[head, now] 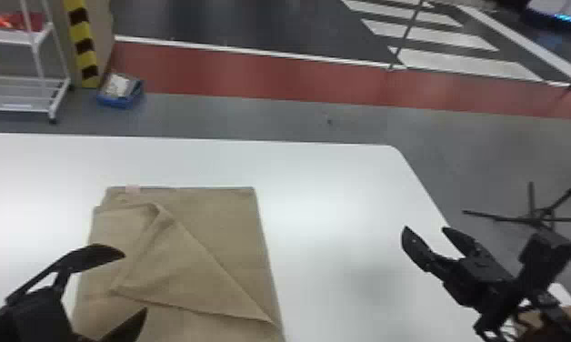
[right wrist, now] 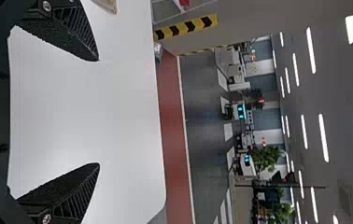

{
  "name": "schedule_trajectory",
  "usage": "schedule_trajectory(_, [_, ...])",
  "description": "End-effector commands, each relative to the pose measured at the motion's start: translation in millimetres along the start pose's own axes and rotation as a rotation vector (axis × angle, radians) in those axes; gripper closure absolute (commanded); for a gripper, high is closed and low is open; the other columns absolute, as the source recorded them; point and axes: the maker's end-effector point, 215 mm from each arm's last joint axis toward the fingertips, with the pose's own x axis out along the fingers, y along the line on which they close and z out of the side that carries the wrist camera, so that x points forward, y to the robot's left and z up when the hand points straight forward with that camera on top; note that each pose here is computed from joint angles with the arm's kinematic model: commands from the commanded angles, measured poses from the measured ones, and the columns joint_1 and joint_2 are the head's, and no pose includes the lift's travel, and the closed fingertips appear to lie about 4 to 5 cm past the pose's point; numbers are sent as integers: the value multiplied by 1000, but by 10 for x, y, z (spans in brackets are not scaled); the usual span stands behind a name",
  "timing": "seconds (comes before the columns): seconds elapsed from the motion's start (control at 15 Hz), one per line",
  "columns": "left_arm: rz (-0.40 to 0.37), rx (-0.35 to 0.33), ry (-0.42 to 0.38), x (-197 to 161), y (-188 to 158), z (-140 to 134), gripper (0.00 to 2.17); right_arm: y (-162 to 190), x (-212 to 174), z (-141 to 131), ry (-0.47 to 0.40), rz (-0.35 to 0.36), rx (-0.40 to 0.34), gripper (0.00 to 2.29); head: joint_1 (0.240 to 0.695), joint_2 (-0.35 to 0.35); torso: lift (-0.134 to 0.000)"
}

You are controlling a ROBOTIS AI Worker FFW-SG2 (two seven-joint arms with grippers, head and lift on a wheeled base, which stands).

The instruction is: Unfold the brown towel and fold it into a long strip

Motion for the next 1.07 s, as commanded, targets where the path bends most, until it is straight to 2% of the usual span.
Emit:
schedule_trajectory(0.0, [-41,71,9,212,-123,193,211,-484,-151,40,-13,-80,46,76,695,-350,-114])
schedule_trajectory(0.13, [-79,122,45,337,-147,169,235,-536,-199,92,-37,-66,103,76,695,-350,-114])
schedule_trajectory(0.4, [-167,136,134,338,-146,-204,289,-585,-187,106,-34,-67,118,76,695,-350,-114])
schedule_trajectory(0.8, [-126,145,218,436,-84,-572,289,-530,-152,156,-51,-39,151,76,695,-350,-114])
schedule_trajectory(1.0, [-81,153,232,457,4,-630,289,-536,-154,180,-57,-37,155,76,695,-350,-114])
